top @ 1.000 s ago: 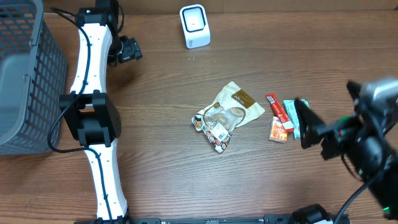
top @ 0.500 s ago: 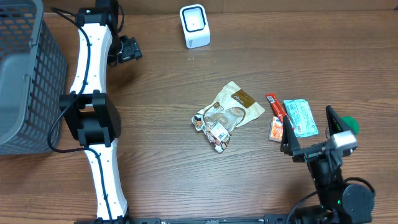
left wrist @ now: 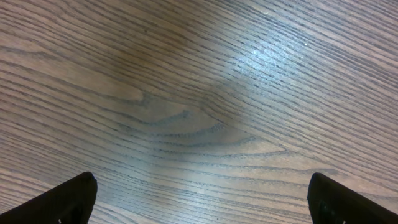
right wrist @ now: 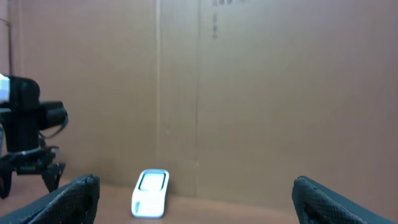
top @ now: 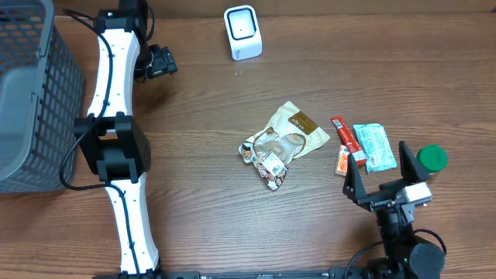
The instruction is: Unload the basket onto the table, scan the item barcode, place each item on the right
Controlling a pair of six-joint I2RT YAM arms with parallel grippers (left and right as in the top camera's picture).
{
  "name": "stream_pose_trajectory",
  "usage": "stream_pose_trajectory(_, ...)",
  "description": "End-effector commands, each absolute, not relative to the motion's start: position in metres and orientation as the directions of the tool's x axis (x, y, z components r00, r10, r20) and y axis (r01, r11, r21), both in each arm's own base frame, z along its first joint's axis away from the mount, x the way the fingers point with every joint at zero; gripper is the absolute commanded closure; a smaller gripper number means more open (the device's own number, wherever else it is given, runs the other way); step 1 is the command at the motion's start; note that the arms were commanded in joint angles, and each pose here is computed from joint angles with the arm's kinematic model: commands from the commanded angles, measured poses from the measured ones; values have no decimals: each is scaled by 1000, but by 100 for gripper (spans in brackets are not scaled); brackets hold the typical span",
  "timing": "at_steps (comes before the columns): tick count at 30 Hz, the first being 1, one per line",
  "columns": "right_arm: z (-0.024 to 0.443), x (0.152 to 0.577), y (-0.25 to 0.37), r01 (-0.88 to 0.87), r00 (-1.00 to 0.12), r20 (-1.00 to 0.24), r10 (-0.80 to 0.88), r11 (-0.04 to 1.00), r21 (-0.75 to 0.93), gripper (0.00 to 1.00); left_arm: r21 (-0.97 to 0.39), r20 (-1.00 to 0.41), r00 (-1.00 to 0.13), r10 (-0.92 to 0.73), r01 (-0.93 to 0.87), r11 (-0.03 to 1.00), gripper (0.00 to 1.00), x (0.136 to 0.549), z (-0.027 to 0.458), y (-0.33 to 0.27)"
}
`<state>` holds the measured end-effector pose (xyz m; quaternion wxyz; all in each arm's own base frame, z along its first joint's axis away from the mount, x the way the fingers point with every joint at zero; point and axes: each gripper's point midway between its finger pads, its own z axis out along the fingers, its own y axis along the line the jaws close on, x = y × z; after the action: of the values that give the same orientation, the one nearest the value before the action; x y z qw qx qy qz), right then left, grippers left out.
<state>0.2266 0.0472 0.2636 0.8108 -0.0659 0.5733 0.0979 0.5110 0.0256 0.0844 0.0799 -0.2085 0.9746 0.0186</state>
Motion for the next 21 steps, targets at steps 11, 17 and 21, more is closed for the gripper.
stream_pose_trajectory(11, 172, 241, 51, -239, -40, -994, 103, 965, 109, 0, 18, -164, -904, -394, -402, 915, 0, 513, 80, 27)
stream_pose_trajectory(17, 172, 241, 51, -238, -41, -994, 103, 965, 109, 0, 18, -163, -904, -394, -402, 915, 0, 512, 80, 27)
stream_pose_trajectory(21, 172, 241, 51, -238, -41, -994, 103, 965, 109, 0, 18, -163, -904, -394, -402, 915, 0, 512, 80, 27)
